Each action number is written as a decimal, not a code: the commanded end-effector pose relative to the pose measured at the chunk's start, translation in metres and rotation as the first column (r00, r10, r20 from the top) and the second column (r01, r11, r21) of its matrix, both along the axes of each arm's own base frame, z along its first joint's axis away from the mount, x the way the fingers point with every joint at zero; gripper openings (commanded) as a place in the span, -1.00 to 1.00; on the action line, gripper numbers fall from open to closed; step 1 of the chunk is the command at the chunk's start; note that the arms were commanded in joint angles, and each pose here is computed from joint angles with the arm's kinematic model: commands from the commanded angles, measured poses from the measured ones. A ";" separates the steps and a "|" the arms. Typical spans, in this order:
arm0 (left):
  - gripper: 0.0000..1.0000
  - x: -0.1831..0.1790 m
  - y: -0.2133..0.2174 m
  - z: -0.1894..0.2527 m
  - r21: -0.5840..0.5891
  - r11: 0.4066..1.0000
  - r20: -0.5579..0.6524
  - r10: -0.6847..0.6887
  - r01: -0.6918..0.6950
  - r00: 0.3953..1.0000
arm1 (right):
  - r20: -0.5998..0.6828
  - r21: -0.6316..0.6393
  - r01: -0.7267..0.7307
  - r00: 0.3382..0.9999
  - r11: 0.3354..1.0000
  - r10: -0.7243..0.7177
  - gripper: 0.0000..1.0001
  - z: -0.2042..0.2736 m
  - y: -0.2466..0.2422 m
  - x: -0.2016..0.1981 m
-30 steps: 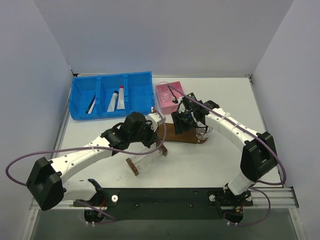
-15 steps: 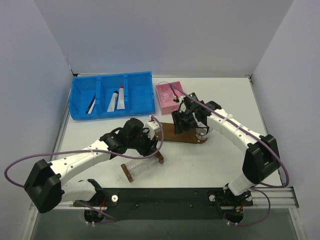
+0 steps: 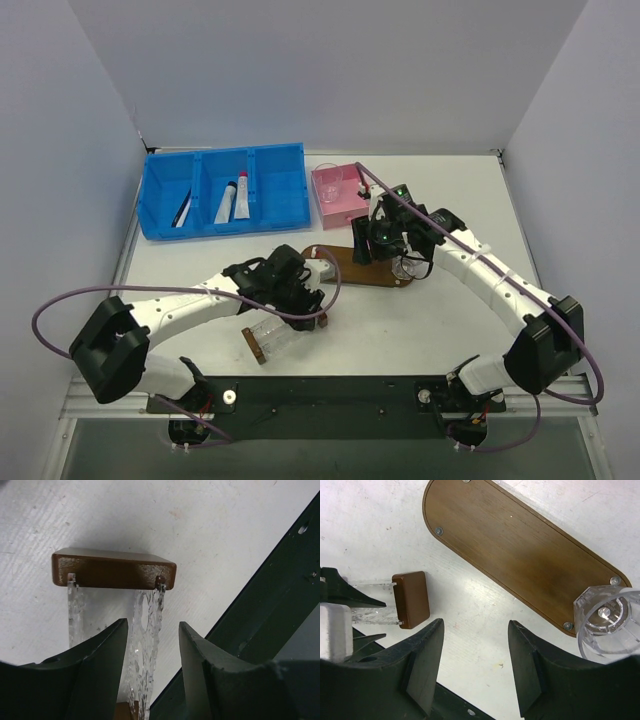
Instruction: Prepare toiletry sets of a toothbrush and toothpaste on the tray
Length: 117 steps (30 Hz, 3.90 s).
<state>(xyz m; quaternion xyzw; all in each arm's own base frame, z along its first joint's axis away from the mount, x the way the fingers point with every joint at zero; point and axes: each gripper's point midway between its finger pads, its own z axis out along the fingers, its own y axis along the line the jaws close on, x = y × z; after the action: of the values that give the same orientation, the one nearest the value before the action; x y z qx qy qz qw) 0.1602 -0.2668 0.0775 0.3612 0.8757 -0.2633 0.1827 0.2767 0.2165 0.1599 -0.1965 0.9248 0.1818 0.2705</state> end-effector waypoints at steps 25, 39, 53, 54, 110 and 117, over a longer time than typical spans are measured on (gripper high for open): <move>-1.00 0.015 -0.004 0.090 -0.055 0.994 0.067 0.102 -0.098 0.993 | 0.099 0.051 0.058 0.993 0.997 -0.062 0.00 0.042 -0.018 -0.025; -1.00 0.027 -0.038 0.152 -0.401 0.915 -0.245 -0.146 0.037 0.959 | 0.158 0.036 -0.113 0.982 0.993 0.106 0.04 0.054 0.043 -0.047; -1.00 0.020 -0.028 0.165 -0.509 0.861 -0.313 -0.202 0.015 0.928 | 0.183 -0.091 -0.204 0.959 0.975 0.217 0.05 0.030 0.072 -0.055; -1.00 0.020 -0.029 0.167 -0.512 0.859 -0.317 -0.204 0.014 0.926 | 0.188 -0.087 -0.203 0.958 0.975 0.216 0.05 0.030 0.074 -0.054; 0.44 0.117 -0.024 0.173 -0.483 0.870 -0.144 0.027 -0.095 0.989 | 0.289 -0.061 0.202 0.941 0.978 -0.176 -1.00 0.024 0.038 -0.017; 0.52 0.154 -0.008 0.189 -0.459 0.873 0.005 0.184 -0.162 0.983 | 0.274 -0.087 0.300 0.924 0.950 -0.266 -1.00 0.020 0.019 -0.012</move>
<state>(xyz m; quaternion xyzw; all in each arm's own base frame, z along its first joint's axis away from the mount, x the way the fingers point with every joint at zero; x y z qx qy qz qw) 0.2846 -0.2820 0.2411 0.2321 0.8220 -0.4717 0.2190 0.2547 0.2481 0.1601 -0.1601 0.9129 0.0554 0.3713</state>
